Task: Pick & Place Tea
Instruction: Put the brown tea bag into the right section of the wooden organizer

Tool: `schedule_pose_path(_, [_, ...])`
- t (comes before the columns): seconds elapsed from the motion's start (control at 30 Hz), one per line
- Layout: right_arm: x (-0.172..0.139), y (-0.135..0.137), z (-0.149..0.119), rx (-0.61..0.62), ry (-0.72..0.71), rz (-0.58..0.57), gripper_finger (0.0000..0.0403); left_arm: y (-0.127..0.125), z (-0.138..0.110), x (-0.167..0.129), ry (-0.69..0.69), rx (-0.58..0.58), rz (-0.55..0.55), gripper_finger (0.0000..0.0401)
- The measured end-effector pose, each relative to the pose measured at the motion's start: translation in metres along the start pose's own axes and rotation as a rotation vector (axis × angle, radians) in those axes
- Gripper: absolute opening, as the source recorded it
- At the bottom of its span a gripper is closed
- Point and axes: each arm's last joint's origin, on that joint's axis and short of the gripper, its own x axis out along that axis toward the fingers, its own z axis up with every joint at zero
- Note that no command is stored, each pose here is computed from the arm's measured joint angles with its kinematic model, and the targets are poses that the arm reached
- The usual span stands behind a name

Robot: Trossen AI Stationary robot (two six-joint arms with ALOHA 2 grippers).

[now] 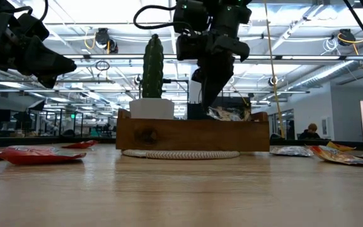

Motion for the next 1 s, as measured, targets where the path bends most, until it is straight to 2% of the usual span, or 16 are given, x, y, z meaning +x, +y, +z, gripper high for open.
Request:
schedule_pose_path(0.13, [-0.005, 0.011, 0.001, 0.0, 0.006, -0.076, 0.0, 0.0, 0.0, 0.0, 0.0, 0.0, 0.0, 0.0058])
schedule_pose_path(0.37, [-0.038, 0.04, 0.002, 0.052, -0.078, -0.188, 0.0, 0.0, 0.0, 0.0, -0.001, 0.0, 0.0, 0.0058])
schedule_pose_path(0.57, [-0.052, 0.074, -0.003, 0.104, -0.152, -0.375, 0.0, 0.0, 0.0, 0.0, 0.0, 0.0, 0.0, 0.0058])
schedule_pose_path(0.7, [-0.045, 0.095, -0.018, 0.168, -0.203, -0.51, 0.0, 0.0, 0.0, 0.0, -0.001, 0.0, 0.0, 0.0058])
schedule_pose_path(0.8, [-0.035, 0.108, -0.033, 0.228, -0.305, -0.643, 0.0, 0.0, 0.0, 0.0, 0.0, 0.0, 0.0, 0.0058])
schedule_pose_path(1.0, [-0.01, 0.128, -0.063, 0.299, -0.527, -0.719, 0.0, 0.0, 0.0, 0.0, 0.0, 0.0, 0.0, 0.0058])
